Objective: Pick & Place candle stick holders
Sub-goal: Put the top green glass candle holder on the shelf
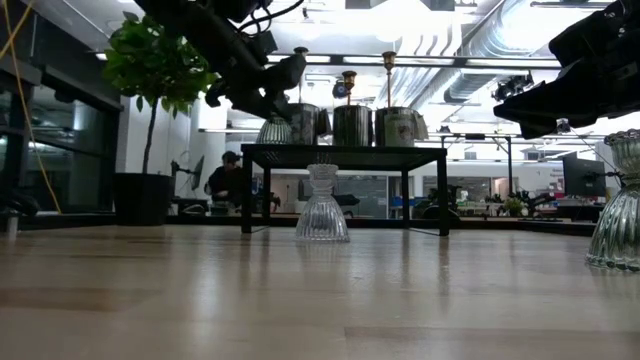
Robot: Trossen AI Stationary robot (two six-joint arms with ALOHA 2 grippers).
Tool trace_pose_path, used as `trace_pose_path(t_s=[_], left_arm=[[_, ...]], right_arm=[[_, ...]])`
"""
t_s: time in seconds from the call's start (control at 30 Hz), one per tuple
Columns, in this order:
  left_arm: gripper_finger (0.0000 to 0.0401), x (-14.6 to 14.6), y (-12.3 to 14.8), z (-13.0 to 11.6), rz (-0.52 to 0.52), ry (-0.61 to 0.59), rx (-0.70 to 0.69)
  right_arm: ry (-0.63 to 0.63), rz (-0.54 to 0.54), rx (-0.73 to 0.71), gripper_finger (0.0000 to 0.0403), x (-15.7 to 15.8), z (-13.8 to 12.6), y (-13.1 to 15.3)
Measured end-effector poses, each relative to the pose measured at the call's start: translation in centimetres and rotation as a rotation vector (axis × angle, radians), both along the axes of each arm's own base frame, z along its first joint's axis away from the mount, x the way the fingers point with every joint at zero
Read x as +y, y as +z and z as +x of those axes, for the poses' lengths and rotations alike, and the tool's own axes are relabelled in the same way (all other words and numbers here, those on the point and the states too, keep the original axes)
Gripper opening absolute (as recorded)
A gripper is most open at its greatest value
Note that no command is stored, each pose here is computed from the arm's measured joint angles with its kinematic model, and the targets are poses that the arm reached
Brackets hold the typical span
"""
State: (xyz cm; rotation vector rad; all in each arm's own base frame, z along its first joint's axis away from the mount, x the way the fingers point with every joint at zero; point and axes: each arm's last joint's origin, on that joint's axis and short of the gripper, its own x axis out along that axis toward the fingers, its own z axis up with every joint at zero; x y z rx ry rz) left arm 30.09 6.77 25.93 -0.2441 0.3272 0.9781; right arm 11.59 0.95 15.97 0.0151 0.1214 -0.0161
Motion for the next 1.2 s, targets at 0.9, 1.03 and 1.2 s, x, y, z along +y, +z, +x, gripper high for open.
trace_pose_path(t_s=[0.9, 1.03, 1.2], left_arm=[[0.0120, 0.03, -0.21, -0.05, 0.008, 0.015, -0.017], [0.0120, 0.03, -0.19, -0.04, 0.008, 0.015, -0.019], [0.0120, 0.04, -0.20, -0.03, 0.010, 0.018, -0.020]], right_arm=[[0.000, 0.000, 0.000, 0.0099, 0.00, 0.00, 0.00], [0.000, 0.000, 0.000, 0.0099, 0.00, 0.00, 0.00], [0.000, 0.000, 0.000, 0.0099, 0.00, 0.00, 0.00]])
